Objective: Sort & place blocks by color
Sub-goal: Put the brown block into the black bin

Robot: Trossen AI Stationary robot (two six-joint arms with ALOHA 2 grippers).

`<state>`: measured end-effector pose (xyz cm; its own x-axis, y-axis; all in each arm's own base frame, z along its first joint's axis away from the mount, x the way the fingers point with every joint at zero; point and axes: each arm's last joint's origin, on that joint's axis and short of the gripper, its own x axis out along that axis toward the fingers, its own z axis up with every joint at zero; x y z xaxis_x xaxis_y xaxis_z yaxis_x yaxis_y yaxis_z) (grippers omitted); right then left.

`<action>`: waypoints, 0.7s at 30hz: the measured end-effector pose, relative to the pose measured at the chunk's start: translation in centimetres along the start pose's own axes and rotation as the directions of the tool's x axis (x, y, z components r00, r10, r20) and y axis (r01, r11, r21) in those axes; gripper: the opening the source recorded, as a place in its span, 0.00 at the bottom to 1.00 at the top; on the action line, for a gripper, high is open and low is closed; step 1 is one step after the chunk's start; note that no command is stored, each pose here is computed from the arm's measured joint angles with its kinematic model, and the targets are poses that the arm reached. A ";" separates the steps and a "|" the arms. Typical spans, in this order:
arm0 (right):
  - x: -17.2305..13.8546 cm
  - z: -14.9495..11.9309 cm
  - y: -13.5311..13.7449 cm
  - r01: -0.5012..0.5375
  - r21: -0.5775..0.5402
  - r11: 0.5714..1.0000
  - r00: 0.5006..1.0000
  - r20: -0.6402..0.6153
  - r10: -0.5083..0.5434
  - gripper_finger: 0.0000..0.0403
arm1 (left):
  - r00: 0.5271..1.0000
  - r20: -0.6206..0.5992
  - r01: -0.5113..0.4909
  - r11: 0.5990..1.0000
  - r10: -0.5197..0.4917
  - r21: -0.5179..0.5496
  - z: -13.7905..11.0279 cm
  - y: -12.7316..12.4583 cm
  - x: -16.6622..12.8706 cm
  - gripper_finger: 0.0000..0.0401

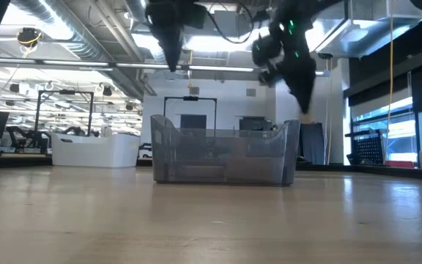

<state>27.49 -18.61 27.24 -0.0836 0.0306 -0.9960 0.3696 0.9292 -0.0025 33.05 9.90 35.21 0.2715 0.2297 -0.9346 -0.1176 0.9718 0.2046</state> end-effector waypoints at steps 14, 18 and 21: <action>-2.9 1.6 14.3 -0.131 -0.630 0.765 0.941 0.163 0.296 0.30 | 0.995 0.090 -0.030 0.986 0.045 -0.163 -4.0 2.2 -6.0 0.27; -1.4 1.9 15.0 -0.131 -0.647 0.752 0.938 0.164 0.305 0.30 | 0.990 0.130 -0.031 0.980 0.057 -0.196 -4.8 2.2 -7.4 0.27; 0.0 2.1 15.0 -0.130 -0.646 0.752 0.938 0.165 0.303 0.30 | 0.986 0.156 -0.031 0.979 0.063 -0.201 -5.2 2.0 -8.3 0.27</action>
<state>34.96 -5.45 26.97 0.1865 0.2497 -0.9502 -0.3087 0.9331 0.1846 25.56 9.64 41.84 0.4096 0.2962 -0.8628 -0.3154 0.9335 0.1707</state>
